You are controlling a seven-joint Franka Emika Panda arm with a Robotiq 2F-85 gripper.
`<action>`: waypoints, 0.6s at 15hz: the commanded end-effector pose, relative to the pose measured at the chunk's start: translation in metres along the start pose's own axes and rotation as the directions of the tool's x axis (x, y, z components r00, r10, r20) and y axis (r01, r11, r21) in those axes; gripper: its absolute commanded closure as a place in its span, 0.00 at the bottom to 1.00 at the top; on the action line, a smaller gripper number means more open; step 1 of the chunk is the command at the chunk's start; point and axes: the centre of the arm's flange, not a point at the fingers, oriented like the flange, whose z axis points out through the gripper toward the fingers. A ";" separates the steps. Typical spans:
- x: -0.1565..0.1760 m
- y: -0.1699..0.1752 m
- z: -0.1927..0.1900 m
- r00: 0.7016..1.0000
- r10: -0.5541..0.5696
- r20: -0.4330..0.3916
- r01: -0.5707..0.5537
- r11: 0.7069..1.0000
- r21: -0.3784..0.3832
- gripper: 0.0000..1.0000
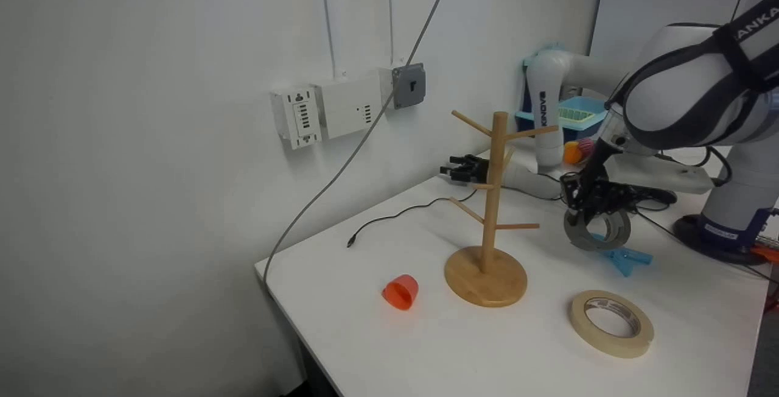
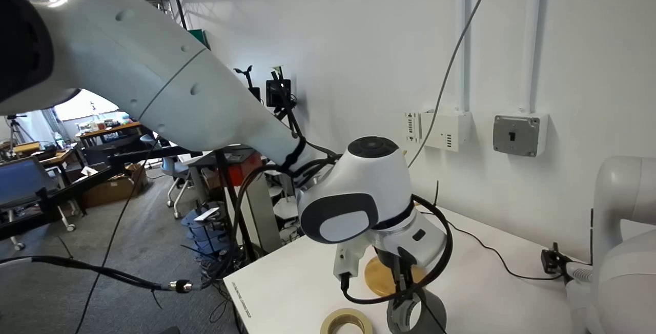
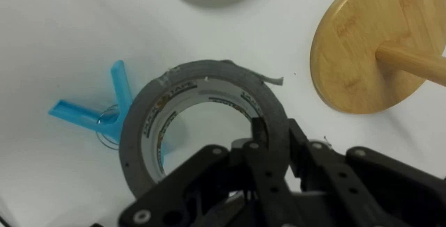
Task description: Remove the peg and gray tape one at a time from the wooden holder and put them on the table
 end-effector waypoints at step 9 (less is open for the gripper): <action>0.051 0.012 0.046 0.973 0.151 0.173 -0.157 0.987 0.023 0.95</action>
